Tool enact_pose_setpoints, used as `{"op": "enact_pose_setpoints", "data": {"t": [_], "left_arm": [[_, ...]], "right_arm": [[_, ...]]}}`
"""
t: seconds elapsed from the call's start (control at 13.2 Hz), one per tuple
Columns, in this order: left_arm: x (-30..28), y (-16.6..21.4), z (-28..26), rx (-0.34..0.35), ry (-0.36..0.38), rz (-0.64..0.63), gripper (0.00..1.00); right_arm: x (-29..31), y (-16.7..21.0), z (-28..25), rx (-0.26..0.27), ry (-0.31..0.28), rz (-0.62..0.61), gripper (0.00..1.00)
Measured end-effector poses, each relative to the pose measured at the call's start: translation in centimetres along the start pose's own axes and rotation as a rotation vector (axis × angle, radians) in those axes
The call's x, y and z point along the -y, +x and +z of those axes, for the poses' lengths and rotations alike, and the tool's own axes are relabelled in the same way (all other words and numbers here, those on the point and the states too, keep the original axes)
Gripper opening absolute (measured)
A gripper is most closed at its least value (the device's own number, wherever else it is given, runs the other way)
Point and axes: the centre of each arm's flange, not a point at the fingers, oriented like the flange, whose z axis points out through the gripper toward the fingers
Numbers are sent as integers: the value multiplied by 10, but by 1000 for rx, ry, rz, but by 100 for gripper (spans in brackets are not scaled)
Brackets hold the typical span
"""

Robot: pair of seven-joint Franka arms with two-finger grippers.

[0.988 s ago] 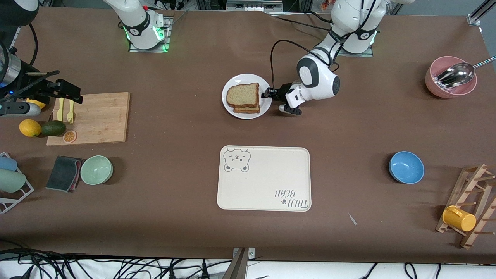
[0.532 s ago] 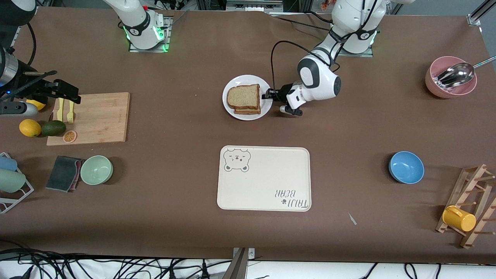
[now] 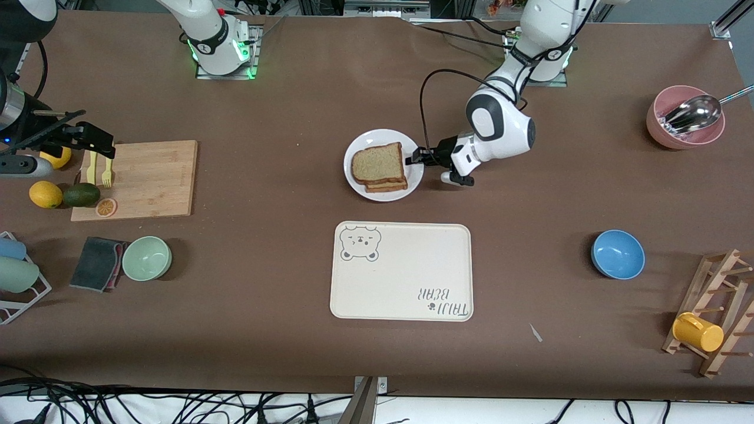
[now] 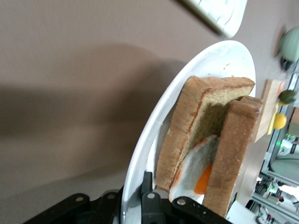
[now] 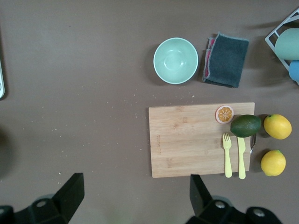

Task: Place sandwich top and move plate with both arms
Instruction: 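Slide the plate onto the cream bear tray with the left gripper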

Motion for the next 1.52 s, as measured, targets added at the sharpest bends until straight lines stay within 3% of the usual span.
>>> {"op": "enact_pose_setpoints", "data": {"t": [0.46,1.06,1.52], "left_arm": [[-21,56,-43,-127,-79,-52,7],[-12,136,-28,-206,-113,-151,7],[-4,168,-6,-243,-60,-129,7]], "right_arm": [[0,7,8,-26,0,0,100],[-1,7,12,-21,-2,17,100],[-1,7,13,-27,-2,17,100]]}}
